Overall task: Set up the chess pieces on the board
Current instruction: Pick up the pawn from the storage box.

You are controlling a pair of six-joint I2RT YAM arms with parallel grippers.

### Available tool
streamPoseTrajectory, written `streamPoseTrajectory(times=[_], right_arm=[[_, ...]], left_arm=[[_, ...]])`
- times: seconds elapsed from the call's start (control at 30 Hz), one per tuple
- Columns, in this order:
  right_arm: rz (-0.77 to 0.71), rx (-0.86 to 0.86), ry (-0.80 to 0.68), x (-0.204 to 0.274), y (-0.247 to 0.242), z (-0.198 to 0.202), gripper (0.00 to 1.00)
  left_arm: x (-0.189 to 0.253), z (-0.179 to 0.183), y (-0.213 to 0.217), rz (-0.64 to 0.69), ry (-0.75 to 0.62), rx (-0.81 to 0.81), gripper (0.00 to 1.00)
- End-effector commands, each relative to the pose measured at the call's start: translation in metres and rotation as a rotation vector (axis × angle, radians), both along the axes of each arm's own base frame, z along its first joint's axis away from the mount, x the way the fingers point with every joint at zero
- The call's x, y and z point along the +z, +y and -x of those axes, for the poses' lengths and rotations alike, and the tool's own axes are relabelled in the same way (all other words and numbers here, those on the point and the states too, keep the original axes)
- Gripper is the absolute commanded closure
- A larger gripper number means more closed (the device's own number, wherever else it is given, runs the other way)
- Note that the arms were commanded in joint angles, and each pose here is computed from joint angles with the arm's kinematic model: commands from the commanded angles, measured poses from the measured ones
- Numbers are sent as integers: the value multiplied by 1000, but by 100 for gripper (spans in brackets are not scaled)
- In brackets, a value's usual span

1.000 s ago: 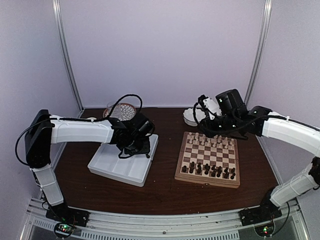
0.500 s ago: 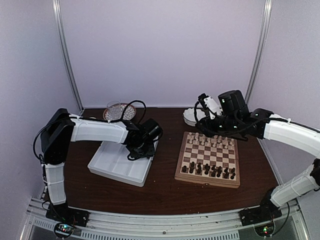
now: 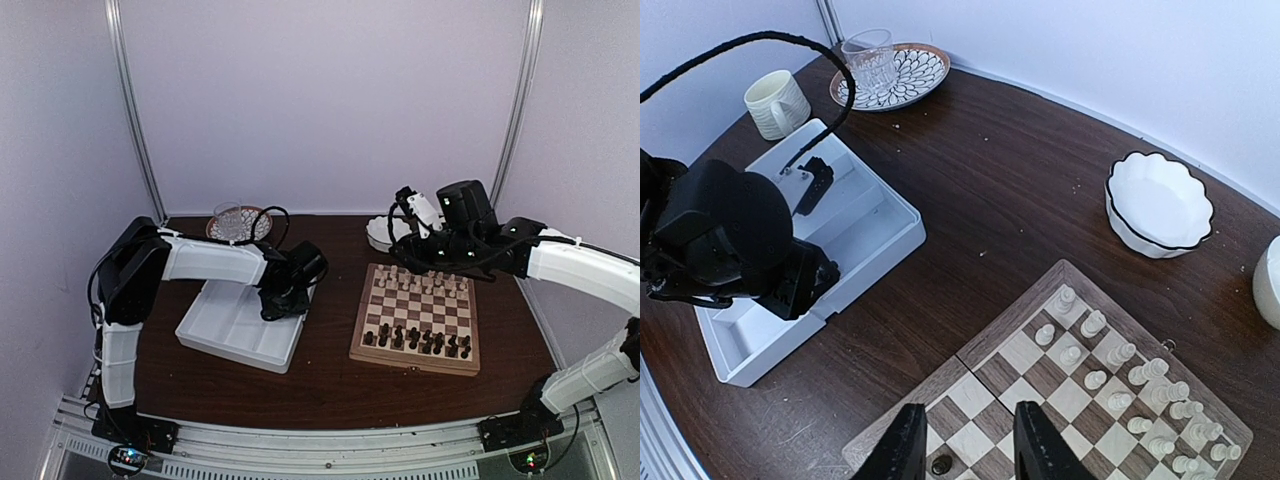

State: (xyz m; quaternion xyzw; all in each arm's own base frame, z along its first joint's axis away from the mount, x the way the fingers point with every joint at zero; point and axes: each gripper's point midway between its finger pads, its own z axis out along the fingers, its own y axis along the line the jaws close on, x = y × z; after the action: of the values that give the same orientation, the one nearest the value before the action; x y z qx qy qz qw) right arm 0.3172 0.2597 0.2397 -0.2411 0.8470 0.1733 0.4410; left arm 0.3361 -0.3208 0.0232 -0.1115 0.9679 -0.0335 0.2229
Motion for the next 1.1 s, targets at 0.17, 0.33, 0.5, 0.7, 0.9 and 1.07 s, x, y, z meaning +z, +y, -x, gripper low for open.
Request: streamPoseTrajectory(times=[0.17, 0.33, 0.5, 0.7, 0.9, 1.07], right_arm=[[-23, 8, -24, 7, -1, 2, 68], [-24, 10, -25, 8, -1, 3, 67], [-47, 42, -12, 8, 5, 6, 66], [-84, 121, 68, 10, 24, 13, 62], [-172, 221, 161, 18, 50, 23, 60], [-253, 310, 286, 8, 83, 24, 61]], left_arm=[[-7, 7, 8, -51, 31, 1, 84], [0, 8, 12, -59, 21, -22, 93], [29, 11, 8, -75, -49, -125, 93], [70, 16, 15, -86, -181, -241, 94], [99, 21, 30, -96, -321, -362, 93], [112, 36, 9, -38, -444, -657, 93]])
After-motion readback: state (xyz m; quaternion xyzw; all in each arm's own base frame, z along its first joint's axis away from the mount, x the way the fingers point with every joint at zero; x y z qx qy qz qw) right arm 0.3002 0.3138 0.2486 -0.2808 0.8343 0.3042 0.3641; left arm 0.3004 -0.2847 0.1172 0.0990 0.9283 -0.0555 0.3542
